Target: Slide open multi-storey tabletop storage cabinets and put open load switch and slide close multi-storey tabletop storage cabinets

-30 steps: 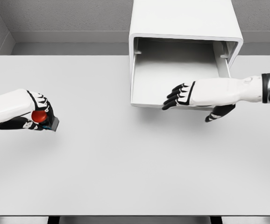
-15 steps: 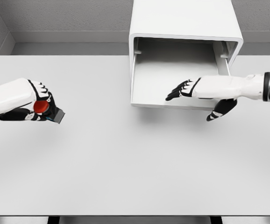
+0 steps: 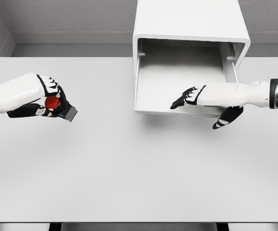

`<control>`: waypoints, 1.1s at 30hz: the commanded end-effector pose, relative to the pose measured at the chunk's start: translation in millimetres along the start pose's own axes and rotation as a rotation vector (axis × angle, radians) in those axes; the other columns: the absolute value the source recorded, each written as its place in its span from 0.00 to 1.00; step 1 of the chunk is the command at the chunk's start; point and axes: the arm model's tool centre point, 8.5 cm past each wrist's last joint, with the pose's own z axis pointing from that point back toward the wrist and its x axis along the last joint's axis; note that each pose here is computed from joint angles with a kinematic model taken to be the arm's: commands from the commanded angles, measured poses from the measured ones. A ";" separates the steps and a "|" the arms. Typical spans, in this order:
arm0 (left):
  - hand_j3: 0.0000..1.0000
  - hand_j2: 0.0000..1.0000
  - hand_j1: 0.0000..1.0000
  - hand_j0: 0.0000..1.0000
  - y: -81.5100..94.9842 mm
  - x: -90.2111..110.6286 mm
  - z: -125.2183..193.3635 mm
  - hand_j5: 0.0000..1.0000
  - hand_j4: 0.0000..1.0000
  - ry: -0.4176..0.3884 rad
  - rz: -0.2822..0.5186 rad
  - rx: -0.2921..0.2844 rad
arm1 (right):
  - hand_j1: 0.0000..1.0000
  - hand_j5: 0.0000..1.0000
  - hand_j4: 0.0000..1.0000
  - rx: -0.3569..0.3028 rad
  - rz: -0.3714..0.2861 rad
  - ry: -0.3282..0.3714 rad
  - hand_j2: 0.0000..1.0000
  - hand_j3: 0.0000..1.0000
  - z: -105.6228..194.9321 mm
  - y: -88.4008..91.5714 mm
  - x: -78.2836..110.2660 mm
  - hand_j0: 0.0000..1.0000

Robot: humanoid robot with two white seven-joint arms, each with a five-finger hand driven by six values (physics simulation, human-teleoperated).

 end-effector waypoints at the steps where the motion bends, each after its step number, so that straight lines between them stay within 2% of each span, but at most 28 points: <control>1: 0.38 0.38 0.38 0.38 -2.5 1.1 -4.0 0.38 0.38 -0.010 0.017 0.017 | 1.00 1.00 1.00 0.007 0.029 -0.046 1.00 1.00 0.0 1.9 5.3 1.00; 6: 0.38 0.38 0.38 0.38 -1.8 3.2 -12.2 0.38 0.38 -0.029 0.019 0.043 | 1.00 1.00 1.00 0.018 0.042 -0.071 1.00 1.00 1.2 6.3 7.3 1.00; 8: 0.38 0.38 0.38 0.38 -6.7 5.7 -20.9 0.38 0.38 -0.051 0.028 0.033 | 1.00 1.00 1.00 0.020 0.048 -0.078 1.00 1.00 2.5 7.1 8.2 1.00; 12: 0.38 0.38 0.38 0.38 -3.8 7.3 -26.5 0.38 0.38 -0.065 0.025 0.046 | 1.00 1.00 1.00 0.016 0.070 -0.098 1.00 1.00 8.4 5.3 10.0 1.00; 16: 0.38 0.38 0.38 0.38 -1.6 7.8 -27.0 0.38 0.38 -0.067 0.019 0.049 | 1.00 1.00 1.00 -0.003 0.063 -0.093 1.00 1.00 16.5 -0.3 9.5 1.00; 20: 0.38 0.38 0.38 0.38 1.0 8.1 -28.4 0.38 0.38 -0.071 0.013 0.050 | 1.00 1.00 1.00 -0.006 0.071 -0.072 1.00 1.00 23.9 -4.1 7.3 1.00; 24: 0.38 0.38 0.38 0.38 1.0 8.1 -28.4 0.38 0.38 -0.071 0.013 0.050 | 1.00 1.00 1.00 0.004 0.075 0.013 1.00 1.00 55.2 -5.7 -1.2 1.00; 27: 0.38 0.38 0.38 0.38 -2.9 8.6 -30.3 0.38 0.38 -0.076 0.021 0.042 | 1.00 1.00 1.00 -0.024 0.100 0.067 1.00 1.00 76.2 -17.8 -4.6 1.00; 30: 0.38 0.38 0.38 0.38 -2.7 8.7 -30.6 0.38 0.38 -0.077 0.022 0.042 | 1.00 1.00 1.00 -0.041 0.113 0.065 1.00 1.00 75.8 -24.0 -3.8 1.00; 33: 0.38 0.38 0.38 0.38 -2.6 9.0 -30.5 0.38 0.38 -0.078 0.021 0.040 | 1.00 1.00 1.00 -0.038 0.104 0.064 1.00 1.00 74.2 -20.4 -5.2 1.00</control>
